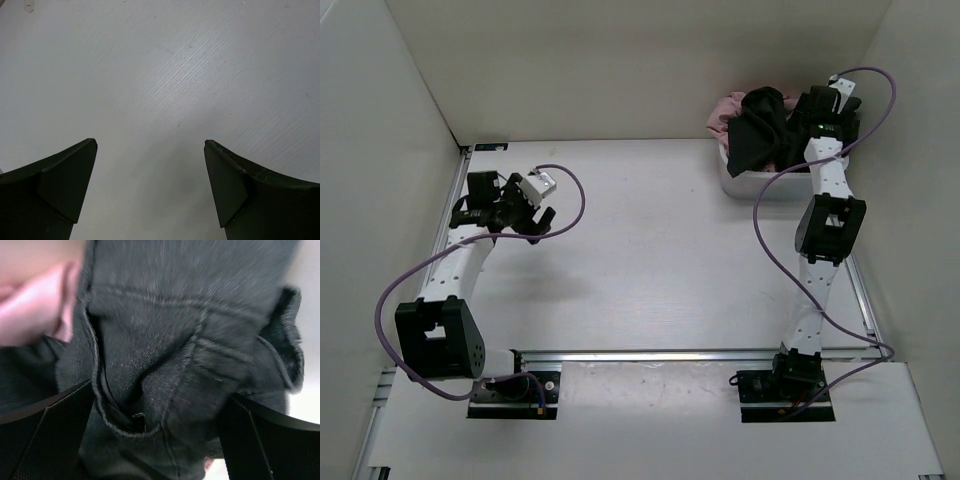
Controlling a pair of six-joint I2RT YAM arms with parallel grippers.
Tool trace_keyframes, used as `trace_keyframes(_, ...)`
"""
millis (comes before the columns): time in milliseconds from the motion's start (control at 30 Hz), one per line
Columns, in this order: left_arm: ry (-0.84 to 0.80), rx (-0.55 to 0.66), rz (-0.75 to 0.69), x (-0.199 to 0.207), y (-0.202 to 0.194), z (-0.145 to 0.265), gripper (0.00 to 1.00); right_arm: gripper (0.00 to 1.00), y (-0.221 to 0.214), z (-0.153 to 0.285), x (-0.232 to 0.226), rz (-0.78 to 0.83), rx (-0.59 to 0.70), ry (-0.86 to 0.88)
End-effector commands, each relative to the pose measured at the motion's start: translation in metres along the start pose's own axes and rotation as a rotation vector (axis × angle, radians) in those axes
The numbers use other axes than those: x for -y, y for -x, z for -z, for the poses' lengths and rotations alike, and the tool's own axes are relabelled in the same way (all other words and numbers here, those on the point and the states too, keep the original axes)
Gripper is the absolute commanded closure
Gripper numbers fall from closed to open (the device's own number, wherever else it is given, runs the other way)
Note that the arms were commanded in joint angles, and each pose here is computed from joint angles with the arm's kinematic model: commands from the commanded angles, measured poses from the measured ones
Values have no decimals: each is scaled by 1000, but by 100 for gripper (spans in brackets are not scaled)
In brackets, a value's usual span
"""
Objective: Fold and stack the trousers
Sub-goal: Grab the trousers from the pile
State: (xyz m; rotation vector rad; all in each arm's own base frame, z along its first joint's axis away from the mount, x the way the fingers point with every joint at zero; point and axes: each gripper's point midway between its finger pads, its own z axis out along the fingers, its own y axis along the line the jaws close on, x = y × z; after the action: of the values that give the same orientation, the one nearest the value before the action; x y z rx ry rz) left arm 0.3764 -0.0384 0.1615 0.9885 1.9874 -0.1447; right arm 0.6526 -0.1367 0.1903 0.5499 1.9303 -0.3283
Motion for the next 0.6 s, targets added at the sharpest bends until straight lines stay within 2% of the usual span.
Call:
trace_keyframes(0, 45, 29, -33, -13, 19, 9, 0, 1, 26, -1, 2, -61, 78, -5)
trace_keyframes(33, 51, 23, -42, -15, 18, 10, 0, 3, 23, -2, 4, -67, 72, -19)
trace_keyframes(133, 64, 22, -46, -16, 19, 12, 0, 29, 15, -3, 7, -59, 53, -33)
trace_keyframes(167, 71, 30, -52, -17, 22, 16, 0, 45, 12, -3, 8, -53, 41, -36)
trace_keyframes(200, 77, 36, -56, -17, 24, 18, 0, 90, 15, 1, 12, -52, 41, -57)
trace_keyframes(233, 79, 38, -57, -15, 24, 21, 0, 100, 26, 8, 15, -73, 61, -67)
trace_keyframes(367, 96, 55, -70, -7, 25, 33, 0, 100, 55, 36, 23, -69, 99, -69)
trace_keyframes(467, 116, 77, -86, 1, 27, 46, 0, 100, 104, 84, 24, -70, 176, -41)
trace_keyframes(500, 128, 90, -95, 5, 28, 53, 0, 100, 135, 117, 18, -82, 236, -3)
trace_keyframes(567, 152, 101, -108, 8, 29, 60, 0, 100, 162, 157, 4, -77, 297, 54)
